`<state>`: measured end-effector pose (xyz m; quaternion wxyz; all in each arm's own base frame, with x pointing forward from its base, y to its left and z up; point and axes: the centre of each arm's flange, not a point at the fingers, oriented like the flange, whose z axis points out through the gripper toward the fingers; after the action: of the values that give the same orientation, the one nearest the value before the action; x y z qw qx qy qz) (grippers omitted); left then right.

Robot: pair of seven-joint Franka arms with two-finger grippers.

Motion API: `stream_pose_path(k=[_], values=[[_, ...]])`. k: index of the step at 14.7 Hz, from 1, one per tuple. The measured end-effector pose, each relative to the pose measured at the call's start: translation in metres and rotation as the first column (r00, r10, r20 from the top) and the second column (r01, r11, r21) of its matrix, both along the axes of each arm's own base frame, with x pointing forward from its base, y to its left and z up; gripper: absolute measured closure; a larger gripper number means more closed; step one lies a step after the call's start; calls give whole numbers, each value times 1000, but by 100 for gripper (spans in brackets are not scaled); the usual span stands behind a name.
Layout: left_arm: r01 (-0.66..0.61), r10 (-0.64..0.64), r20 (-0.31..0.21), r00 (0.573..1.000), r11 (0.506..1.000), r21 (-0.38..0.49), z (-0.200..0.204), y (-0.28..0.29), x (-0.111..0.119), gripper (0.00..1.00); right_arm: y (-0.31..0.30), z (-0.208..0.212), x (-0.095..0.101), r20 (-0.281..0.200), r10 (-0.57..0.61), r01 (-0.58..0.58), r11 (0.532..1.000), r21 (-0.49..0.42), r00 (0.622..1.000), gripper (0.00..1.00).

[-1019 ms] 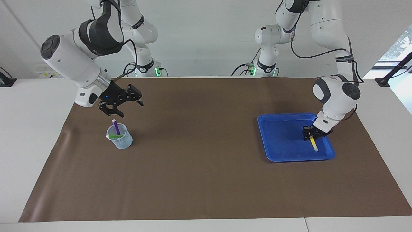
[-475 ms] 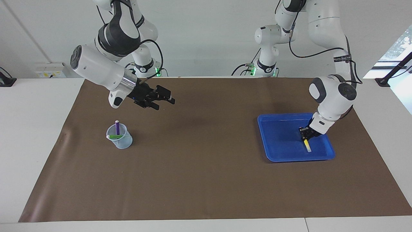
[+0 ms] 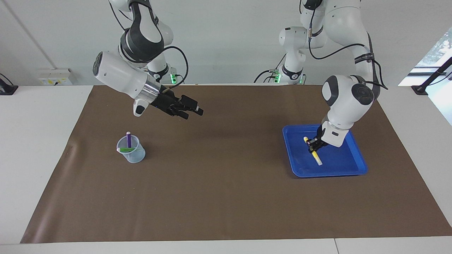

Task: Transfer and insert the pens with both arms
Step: 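Lift the yellow pen with the left gripper while the right gripper approaches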

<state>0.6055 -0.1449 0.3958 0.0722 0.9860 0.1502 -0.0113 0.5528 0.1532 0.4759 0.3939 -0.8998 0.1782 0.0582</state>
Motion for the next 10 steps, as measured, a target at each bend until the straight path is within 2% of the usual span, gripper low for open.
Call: stream_pose_path(k=[3,5,8,10], values=[[-165,164,-17,986,982,-88,37,-71,-7,83,1,-9,-6,-7,-43,43,999,22,999,0],[-276,273,-39,961,952,-134,60,-117,-16,83,6,-13,-9,9,-63,63,998,15,998,0],[-459,454,-72,888,867,-195,80,-176,-33,83,22,-26,-19,18,-140,139,988,75,990,0],[-556,549,-101,830,801,-222,82,-209,-47,83,29,-34,-26,7,-166,164,980,114,986,0]])
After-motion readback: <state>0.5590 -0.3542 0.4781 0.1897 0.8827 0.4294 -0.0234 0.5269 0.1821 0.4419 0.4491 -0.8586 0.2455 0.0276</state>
